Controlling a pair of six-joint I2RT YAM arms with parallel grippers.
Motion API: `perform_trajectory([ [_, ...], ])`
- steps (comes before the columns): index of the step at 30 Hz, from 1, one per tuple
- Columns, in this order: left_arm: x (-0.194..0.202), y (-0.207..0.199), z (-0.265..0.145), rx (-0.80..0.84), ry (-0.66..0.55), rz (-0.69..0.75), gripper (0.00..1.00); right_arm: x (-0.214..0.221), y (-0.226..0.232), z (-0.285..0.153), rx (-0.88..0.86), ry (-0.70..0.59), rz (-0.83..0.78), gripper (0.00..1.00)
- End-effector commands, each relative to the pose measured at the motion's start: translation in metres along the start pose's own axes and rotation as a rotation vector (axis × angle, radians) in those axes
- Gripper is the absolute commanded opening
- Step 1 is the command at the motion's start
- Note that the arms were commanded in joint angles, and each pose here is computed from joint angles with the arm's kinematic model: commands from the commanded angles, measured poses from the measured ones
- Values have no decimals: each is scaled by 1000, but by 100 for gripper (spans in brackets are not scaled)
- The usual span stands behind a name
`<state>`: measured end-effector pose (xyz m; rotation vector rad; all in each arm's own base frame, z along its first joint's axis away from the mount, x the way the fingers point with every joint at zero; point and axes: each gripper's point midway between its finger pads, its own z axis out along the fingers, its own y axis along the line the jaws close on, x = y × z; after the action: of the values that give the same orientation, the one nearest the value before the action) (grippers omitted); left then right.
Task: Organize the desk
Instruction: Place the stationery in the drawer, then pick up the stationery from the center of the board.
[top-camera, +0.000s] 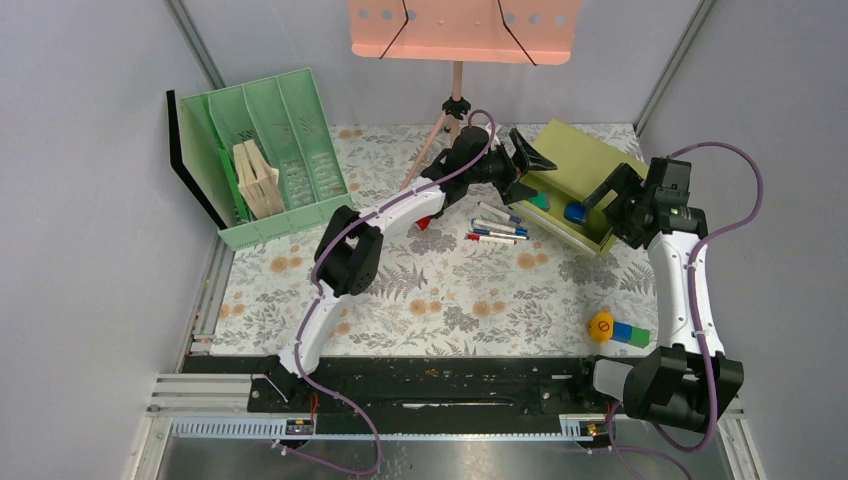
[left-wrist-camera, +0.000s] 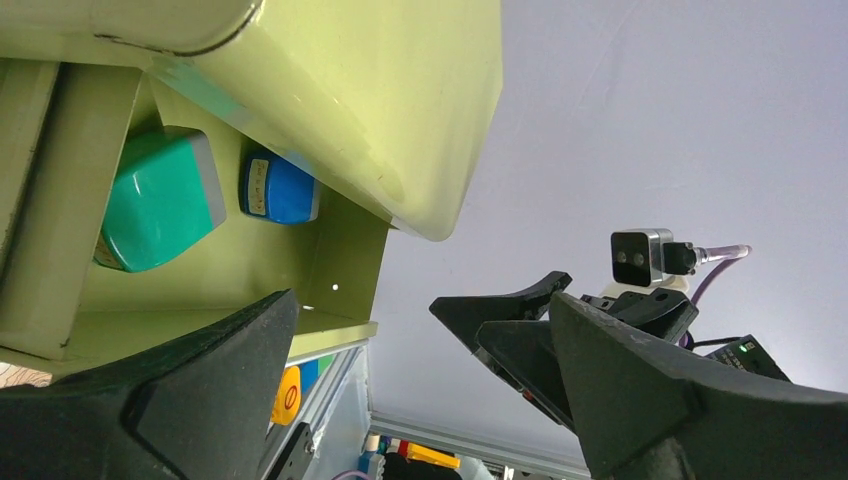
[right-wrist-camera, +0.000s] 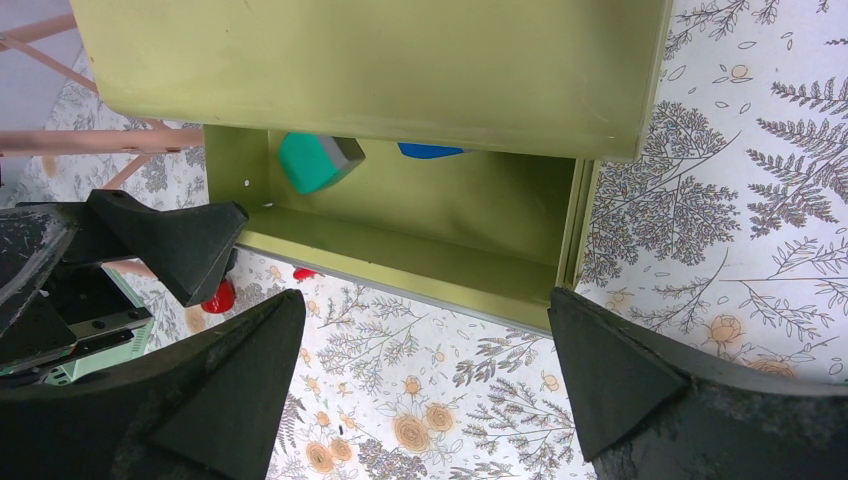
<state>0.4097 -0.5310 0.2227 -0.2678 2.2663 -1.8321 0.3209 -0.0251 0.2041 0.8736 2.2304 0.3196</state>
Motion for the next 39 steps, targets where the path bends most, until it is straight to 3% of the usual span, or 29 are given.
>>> perform_trajectory([
  [1,-7,-66,-21,118,-50,90,99,-6,7,-4,-24,-17,-3,100],
  [10,1,-61,-52,77,-51,166,99,-5,6,-4,-25,-12,-2,100],
  [20,20,11,-128,-124,-42,270,99,-3,8,-1,-36,-5,7,98],
  [27,33,79,-180,-454,-15,413,99,-2,10,2,-46,6,16,98],
  [39,10,128,-272,-931,-41,734,99,1,13,5,-63,22,30,98],
])
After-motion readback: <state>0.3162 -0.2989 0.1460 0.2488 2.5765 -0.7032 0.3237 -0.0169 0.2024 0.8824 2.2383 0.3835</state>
